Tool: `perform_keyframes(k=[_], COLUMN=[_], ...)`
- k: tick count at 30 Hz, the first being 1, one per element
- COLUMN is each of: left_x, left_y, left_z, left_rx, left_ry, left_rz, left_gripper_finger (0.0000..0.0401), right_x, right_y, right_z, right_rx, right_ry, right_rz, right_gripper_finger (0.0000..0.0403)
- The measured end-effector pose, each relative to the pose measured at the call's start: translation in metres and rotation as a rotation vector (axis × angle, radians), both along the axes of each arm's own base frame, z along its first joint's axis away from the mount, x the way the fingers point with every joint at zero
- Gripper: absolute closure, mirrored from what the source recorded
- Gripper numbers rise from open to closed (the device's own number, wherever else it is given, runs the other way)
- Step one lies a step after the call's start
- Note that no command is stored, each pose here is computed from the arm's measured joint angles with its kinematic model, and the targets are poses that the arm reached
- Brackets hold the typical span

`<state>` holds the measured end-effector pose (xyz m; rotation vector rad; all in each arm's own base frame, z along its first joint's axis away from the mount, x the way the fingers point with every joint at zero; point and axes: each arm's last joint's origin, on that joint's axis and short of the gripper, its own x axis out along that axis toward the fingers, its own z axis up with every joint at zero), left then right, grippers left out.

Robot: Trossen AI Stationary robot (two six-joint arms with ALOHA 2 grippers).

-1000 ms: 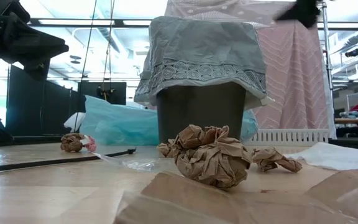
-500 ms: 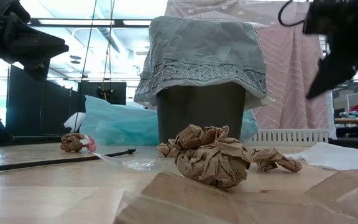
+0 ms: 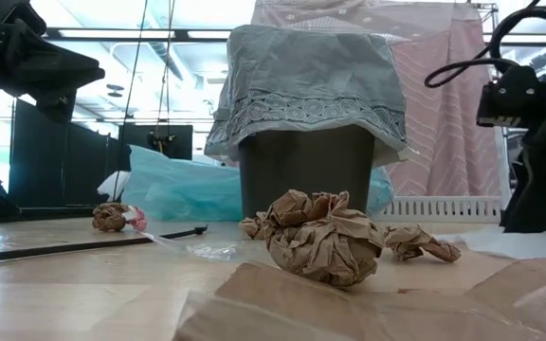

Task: Place trash/remove bag and relplace
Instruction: Put the bubble wrap inside the black trash bin

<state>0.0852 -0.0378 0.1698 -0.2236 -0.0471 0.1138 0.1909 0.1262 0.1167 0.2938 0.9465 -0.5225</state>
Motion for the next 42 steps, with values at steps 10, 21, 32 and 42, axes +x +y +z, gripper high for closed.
perform_keyframes(k=[10,21,32,42], left_x=[0.000,0.000,0.000,0.000], left_y=[0.000,0.000,0.000,0.000], left_z=[0.000,0.000,0.000,0.000], left_rx=[-0.001,-0.001,0.004,0.006], left_ry=[0.000,0.000,0.001,0.001], left_rz=[0.000,0.000,0.000,0.001], left_gripper_finger=[0.0329,0.0329,0.0329,0.0329], right_x=[0.000,0.000,0.020,0.020], right_y=[0.000,0.000,0.015,-0.005], right_z=[-0.012,0.017,0.126,0.255], right_rx=[-0.041,0.042,0.005,-0.452], right_ry=[-0.004,-0.094,-0.362,-0.602], right_rz=[-0.061,-0.055,0.249,0.384], right_gripper_finger=[0.0294,0.0401,0.0403,0.0403])
